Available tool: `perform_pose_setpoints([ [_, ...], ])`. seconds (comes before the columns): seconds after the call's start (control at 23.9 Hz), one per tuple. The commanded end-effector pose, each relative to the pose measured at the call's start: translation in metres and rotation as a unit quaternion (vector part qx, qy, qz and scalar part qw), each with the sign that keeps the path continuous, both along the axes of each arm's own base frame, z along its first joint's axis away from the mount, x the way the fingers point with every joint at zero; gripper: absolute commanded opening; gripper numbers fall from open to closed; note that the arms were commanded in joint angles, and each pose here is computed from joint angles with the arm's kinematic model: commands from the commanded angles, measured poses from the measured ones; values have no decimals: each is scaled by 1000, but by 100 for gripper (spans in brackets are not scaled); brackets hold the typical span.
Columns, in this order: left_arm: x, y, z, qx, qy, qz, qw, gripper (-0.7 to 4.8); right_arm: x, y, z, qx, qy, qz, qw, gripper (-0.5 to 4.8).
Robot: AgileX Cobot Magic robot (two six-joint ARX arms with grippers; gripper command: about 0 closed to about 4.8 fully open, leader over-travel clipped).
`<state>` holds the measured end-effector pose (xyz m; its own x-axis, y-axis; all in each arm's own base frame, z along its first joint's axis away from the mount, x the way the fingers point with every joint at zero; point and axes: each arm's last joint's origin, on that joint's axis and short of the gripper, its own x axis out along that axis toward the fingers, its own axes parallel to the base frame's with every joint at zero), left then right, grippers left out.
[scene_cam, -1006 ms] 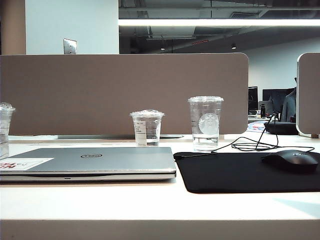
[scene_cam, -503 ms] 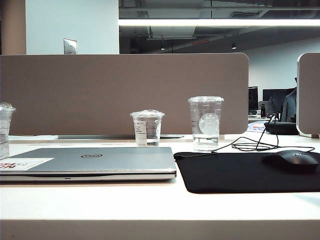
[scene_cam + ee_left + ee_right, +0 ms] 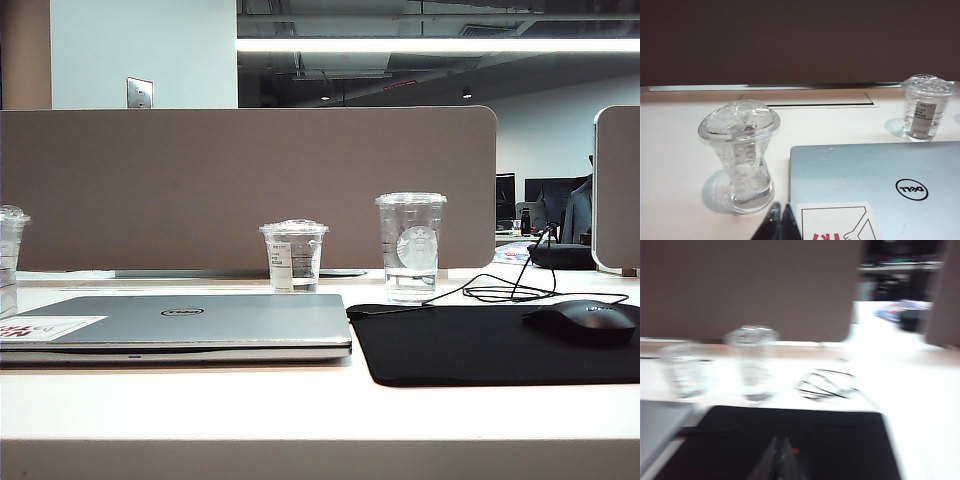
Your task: Pick up the coffee cup on the left and place it on the left side of the laptop.
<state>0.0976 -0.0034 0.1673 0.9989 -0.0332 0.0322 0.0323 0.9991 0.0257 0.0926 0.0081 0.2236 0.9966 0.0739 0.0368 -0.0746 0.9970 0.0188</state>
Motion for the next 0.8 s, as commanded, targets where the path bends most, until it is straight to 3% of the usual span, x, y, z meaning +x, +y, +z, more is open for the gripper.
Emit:
perform_pose_setpoints([
  [0.04,0,0,2,0,-5,-1,1000,-5,-1,-6,-10,2,-9,-54,999,-3],
  [0.25,0,0,2,0,-5,-1,1000,-5,1,-8,-31,1,-2,-63,998,-3],
  [0.5,0,0,2,0,-5,-1,1000,-5,3,-8,-43,5,-48,-60,997,-3],
  [0.8,0,0,2,0,-5,-1,1000,-5,5,-8,-52,3,-24,-60,998,-2],
])
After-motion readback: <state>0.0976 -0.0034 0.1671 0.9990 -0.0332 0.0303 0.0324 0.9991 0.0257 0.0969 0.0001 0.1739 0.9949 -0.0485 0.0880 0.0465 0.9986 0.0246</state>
